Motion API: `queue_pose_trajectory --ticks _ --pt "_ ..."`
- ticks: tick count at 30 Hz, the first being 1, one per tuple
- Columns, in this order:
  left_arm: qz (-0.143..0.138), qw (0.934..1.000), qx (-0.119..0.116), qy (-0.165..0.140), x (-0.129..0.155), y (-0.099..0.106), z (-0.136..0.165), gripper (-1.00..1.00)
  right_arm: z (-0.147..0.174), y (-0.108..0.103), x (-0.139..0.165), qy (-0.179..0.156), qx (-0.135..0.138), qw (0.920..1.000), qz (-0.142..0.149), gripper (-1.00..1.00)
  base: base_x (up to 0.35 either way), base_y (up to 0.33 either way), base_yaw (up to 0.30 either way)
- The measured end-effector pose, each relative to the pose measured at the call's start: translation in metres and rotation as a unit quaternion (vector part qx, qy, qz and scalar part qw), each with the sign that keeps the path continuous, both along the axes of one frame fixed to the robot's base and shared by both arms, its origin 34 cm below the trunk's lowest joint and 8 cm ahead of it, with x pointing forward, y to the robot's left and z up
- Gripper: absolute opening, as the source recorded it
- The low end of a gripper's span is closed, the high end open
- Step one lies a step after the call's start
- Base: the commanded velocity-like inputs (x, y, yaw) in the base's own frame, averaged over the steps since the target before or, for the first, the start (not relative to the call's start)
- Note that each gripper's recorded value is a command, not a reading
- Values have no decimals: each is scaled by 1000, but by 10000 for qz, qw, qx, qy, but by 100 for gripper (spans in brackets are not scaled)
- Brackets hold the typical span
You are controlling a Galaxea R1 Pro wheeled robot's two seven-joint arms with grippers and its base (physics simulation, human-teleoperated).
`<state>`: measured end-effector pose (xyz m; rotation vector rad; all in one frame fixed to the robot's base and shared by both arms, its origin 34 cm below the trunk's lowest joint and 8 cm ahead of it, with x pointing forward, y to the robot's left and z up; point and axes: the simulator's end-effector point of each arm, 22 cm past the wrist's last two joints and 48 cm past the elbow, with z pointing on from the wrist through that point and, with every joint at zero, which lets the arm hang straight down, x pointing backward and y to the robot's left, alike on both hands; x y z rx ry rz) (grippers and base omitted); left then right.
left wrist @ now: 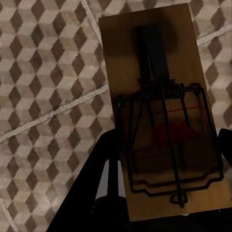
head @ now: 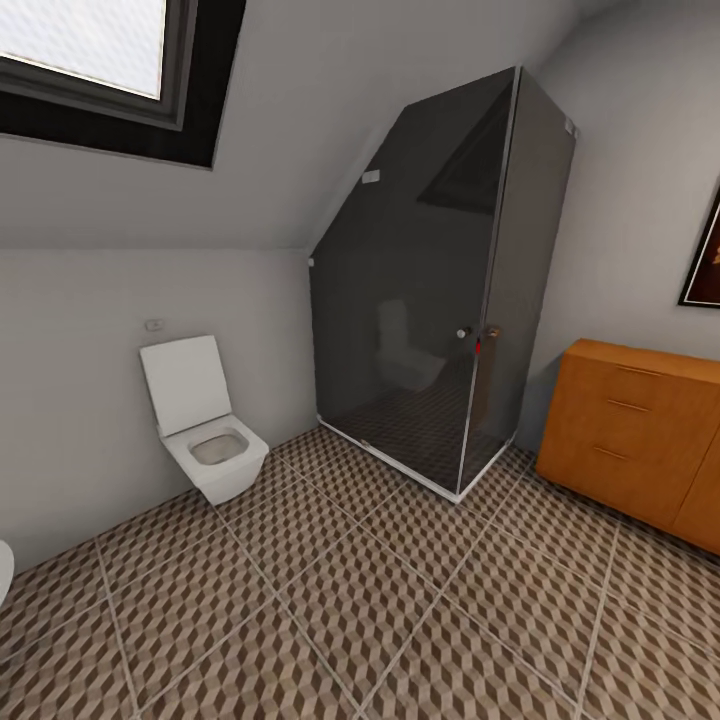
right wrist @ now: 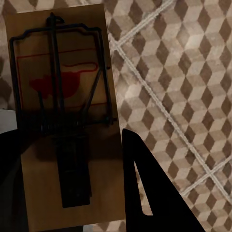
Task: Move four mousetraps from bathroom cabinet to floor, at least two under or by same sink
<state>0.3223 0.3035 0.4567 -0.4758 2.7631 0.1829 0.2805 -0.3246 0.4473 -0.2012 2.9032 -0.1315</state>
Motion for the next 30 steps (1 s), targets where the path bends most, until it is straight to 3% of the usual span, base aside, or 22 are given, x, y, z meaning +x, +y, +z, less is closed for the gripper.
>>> queue_pose_trajectory --ticks 17,30 --pt "-9 10000 -41 -9 0 -5 0 -100 0 -4 0 -8 1 10000 17 -100 8 0 0" --pt "-17 10000 -67 23 -1 -6 -1 -100 0 -4 -1 9 2 10000 16 -100 276 0 0"
